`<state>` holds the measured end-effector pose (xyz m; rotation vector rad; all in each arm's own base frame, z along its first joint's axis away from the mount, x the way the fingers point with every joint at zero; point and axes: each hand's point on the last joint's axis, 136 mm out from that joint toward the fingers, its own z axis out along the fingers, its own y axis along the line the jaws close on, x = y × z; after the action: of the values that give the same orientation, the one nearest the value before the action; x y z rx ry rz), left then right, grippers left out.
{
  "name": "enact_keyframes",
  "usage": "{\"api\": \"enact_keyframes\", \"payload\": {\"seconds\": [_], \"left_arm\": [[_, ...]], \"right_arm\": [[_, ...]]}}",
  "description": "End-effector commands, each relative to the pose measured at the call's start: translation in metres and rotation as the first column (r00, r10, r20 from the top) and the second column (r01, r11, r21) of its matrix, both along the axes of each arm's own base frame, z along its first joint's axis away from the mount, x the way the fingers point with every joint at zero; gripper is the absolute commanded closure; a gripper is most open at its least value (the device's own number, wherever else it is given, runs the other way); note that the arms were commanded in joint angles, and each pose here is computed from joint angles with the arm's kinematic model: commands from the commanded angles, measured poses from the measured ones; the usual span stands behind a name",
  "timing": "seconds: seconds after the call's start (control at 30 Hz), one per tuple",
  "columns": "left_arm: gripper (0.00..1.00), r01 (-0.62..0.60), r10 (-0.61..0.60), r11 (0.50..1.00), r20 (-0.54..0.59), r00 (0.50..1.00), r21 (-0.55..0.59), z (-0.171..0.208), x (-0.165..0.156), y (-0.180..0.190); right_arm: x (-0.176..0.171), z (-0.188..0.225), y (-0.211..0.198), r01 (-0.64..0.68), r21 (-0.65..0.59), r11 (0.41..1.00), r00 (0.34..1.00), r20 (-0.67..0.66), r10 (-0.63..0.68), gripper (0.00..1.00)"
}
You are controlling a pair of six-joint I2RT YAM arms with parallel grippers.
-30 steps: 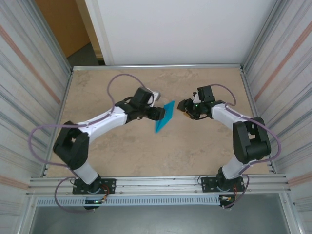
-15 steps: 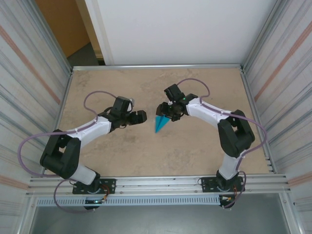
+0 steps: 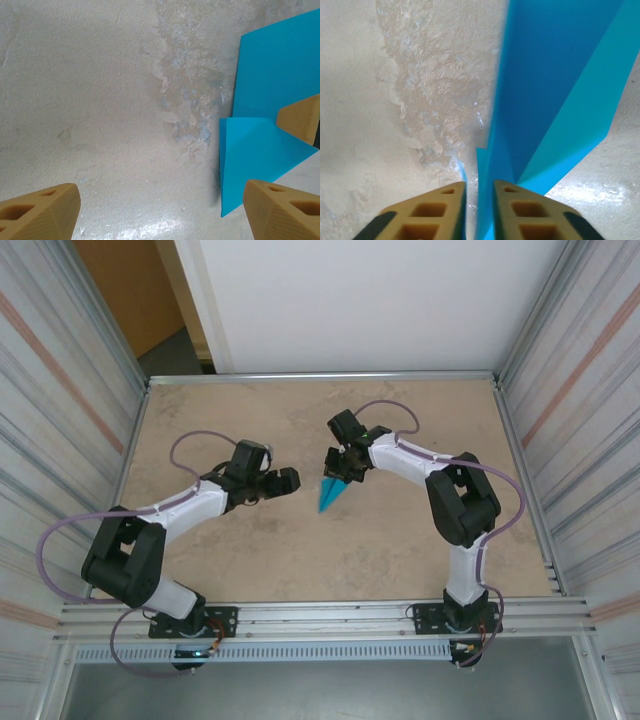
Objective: Fold a paper plane with a square sheet of paper (pick it up from the middle)
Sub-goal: Turn over the paper at the center of the table.
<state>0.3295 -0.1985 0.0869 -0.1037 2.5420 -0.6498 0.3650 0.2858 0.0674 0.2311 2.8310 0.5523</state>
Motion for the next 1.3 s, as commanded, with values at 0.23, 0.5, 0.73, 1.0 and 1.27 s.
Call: {"api": "enact_keyframes", "payload": {"seconds": [0.23,0.5,0.73,1.0,1.27], "left_arm": [[0.14,-0.109,0.109,0.975,-0.007,0.994,-0.196,0.02,0.009,0.02],[0.16,-0.09,0.103,0.948,0.026,0.994,-0.304,0.037,0.012,0.016],[0.24,-0.052,0.055,0.945,0.001,0.998,-0.324,0.027,0.008,-0.006],[0.41,0.012,-0.023,0.935,-0.028,0.999,-0.355,0.019,0.002,-0.04],[0.46,-0.007,-0.026,0.944,-0.094,0.995,-0.33,-0.005,-0.003,-0.047]], "right_arm": [[0.01,0.074,0.04,-0.161,0.373,0.914,0.984,0.135,0.118,0.97],[-0.006,0.075,0.042,-0.246,0.56,0.791,0.969,0.16,0.188,0.96],[-0.015,0.031,0.024,-0.193,0.565,0.802,0.981,0.086,0.175,0.96],[-0.021,0.003,0.017,-0.171,0.554,0.815,0.982,0.033,0.184,0.95],[-0.02,-0.001,0.025,-0.19,0.561,0.806,0.976,0.018,0.217,0.93]]}}
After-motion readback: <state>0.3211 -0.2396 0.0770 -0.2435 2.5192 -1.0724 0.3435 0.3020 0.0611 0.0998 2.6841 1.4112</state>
